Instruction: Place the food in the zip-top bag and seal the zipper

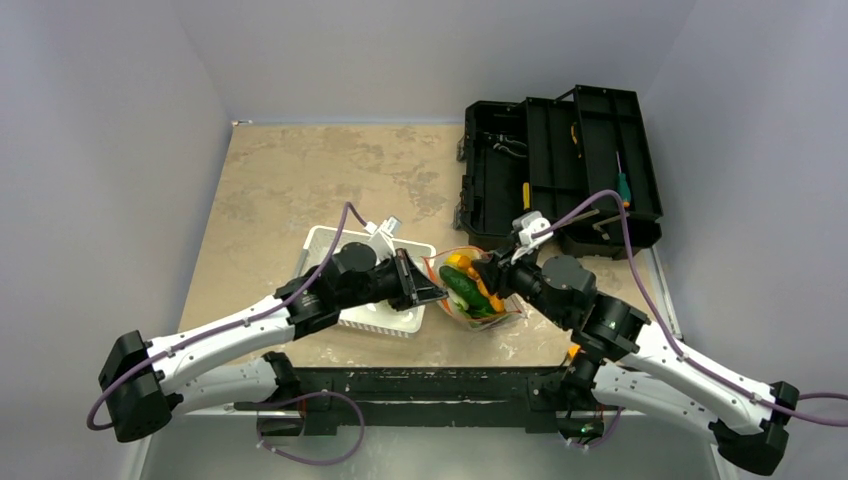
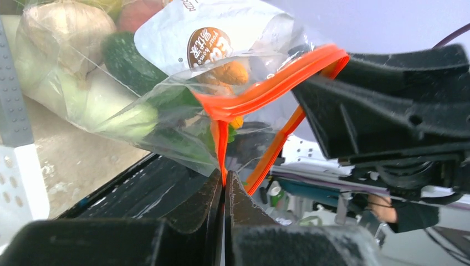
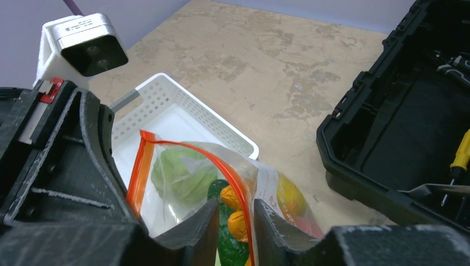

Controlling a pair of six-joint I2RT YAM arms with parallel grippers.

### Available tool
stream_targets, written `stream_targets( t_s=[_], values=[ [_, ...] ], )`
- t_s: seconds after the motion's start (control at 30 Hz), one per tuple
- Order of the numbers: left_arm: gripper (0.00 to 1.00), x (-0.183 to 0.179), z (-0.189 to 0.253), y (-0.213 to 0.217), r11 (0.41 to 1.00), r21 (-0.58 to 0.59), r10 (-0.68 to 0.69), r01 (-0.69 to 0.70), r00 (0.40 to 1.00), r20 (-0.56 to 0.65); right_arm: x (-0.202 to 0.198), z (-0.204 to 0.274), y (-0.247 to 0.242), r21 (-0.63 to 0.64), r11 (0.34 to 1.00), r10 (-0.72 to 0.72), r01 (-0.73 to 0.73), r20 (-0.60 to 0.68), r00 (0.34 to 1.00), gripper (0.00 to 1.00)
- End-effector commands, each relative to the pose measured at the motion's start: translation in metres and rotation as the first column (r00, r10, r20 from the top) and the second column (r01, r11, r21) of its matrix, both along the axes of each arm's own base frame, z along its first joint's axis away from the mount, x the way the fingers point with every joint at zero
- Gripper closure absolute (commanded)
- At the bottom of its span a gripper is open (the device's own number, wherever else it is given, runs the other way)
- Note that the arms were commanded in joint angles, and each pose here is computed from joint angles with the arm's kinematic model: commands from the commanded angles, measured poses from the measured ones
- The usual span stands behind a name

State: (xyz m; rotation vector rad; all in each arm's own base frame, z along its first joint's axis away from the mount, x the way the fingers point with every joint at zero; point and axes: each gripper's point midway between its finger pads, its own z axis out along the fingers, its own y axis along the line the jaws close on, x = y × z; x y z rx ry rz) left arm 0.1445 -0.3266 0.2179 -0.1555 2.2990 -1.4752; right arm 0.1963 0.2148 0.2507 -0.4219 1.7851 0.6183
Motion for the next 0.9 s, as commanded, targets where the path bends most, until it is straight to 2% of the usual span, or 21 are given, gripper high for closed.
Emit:
stream_targets(
  t_s=[0.0,0.1,0.23,0.4,0.47,0.57,0.63,0.77,0.87],
  values=[
    [1.0,0.013,0.043,-0.008,0.972,-0.23,0.045,-0.048,0.999,-0.017,-0.005,0.021,-0.005,-0.005,1.0,0.017,-0.017,0.03,0.999,0.68],
    [1.0,0.023,0.047,-0.006,0.966,-0.249,0.061,-0.066,0.998,-0.028,-0.014,0.026,-0.003,0.041,0.998,0.055,-0.056,0.021,0.998,0.6],
    [1.0,0.035,0.047,0.002,0.964,-0.243,0.104,-0.109,0.994,-0.034,-0.017,0.03,-0.014,0.122,0.992,0.017,-0.023,0.048,0.999,0.53],
    [1.0,0.043,0.043,0.011,0.966,-0.22,0.126,-0.132,0.991,-0.04,-0.02,0.033,-0.032,0.225,0.974,-0.043,0.026,0.07,0.997,0.32],
    [1.0,0.044,0.04,0.014,0.968,-0.209,0.133,-0.139,0.99,-0.043,-0.024,0.035,-0.04,0.251,0.967,-0.055,0.037,0.067,0.996,0.3],
    [1.0,0.045,0.04,0.015,0.968,-0.204,0.138,-0.144,0.989,-0.045,-0.028,0.031,-0.05,0.263,0.96,-0.093,0.097,-0.026,0.995,0.29],
    [1.0,0.046,0.041,0.013,0.969,-0.203,0.135,-0.14,0.99,-0.04,-0.037,0.039,-0.046,0.274,0.959,-0.051,0.072,-0.081,0.995,0.28],
    [1.0,0.048,0.044,0.011,0.971,-0.196,0.13,-0.133,0.991,-0.028,-0.049,0.038,-0.047,0.165,0.984,-0.029,0.062,-0.196,0.98,0.27],
    [1.0,0.05,0.044,0.011,0.974,-0.184,0.128,-0.129,0.992,-0.019,-0.063,0.023,-0.041,0.043,0.999,0.032,-0.02,-0.288,0.957,0.25]
  ],
)
